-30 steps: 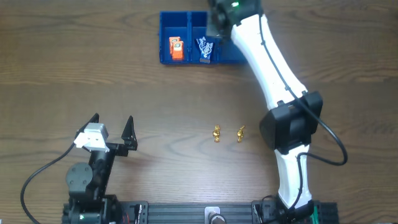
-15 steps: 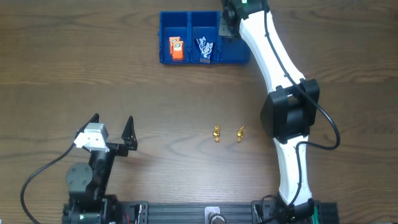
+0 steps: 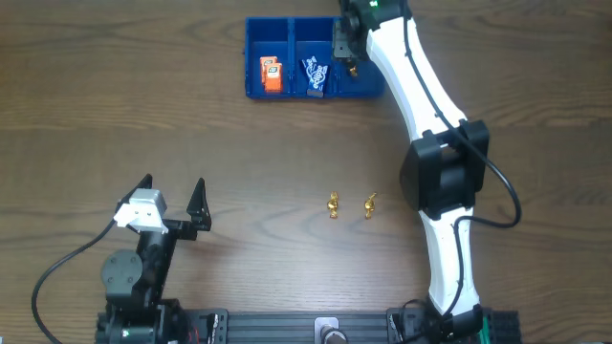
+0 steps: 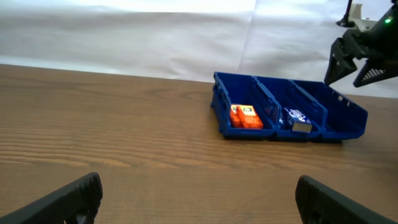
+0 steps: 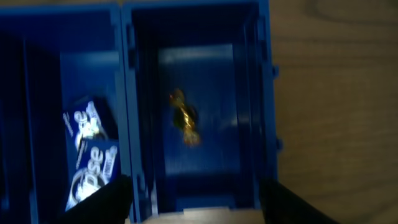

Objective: Sort Candies Into Trays

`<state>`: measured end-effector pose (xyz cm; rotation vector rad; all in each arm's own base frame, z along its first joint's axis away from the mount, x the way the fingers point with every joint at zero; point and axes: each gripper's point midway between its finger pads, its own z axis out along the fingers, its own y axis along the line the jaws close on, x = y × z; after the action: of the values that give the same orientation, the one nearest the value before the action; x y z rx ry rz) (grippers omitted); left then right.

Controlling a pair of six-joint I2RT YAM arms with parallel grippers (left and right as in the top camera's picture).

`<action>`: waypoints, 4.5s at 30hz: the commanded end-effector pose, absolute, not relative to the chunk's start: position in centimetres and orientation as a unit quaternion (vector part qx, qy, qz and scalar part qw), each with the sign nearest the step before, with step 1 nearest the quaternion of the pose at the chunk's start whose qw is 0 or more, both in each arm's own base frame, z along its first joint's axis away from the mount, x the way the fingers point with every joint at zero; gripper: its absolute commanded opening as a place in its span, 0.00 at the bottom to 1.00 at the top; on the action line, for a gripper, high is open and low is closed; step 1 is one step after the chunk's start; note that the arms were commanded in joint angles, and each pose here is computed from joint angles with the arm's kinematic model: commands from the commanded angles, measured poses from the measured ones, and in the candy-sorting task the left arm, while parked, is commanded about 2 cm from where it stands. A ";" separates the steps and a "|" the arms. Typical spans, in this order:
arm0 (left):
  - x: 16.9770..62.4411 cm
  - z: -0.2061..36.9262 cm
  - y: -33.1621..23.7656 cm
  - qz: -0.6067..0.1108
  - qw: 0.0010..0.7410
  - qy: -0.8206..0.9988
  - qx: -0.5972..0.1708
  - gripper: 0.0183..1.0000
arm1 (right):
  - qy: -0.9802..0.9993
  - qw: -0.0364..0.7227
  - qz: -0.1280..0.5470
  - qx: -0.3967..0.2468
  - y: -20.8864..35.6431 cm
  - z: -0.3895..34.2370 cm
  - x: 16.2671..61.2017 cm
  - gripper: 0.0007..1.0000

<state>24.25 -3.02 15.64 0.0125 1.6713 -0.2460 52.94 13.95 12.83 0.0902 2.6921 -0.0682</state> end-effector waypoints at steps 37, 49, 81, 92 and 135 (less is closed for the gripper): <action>24.2 14.1 -3.2 -0.112 0.647 0.754 0.010 1.00 | 0.999 0.032 -0.005 0.013 19.1 0.0 24.1 0.63; 24.2 14.1 -3.2 -0.112 0.647 0.754 0.010 1.00 | 1.000 0.026 -0.009 -0.003 19.3 -0.6 23.8 0.56; 24.2 14.1 -3.2 -0.112 0.647 0.754 0.010 1.00 | 0.973 0.228 0.000 0.020 13.7 21.3 46.8 0.18; 24.2 14.1 -3.2 -0.112 0.647 0.754 0.010 1.00 | 0.978 0.208 -0.015 0.030 12.9 13.7 53.2 0.18; 24.2 14.1 -3.2 -0.112 0.647 0.754 0.010 1.00 | 0.998 0.030 0.018 0.042 12.3 3.2 23.1 0.78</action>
<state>24.24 -3.02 15.65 0.0125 1.6713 -0.2460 25.01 11.61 5.12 0.0734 3.0339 0.0118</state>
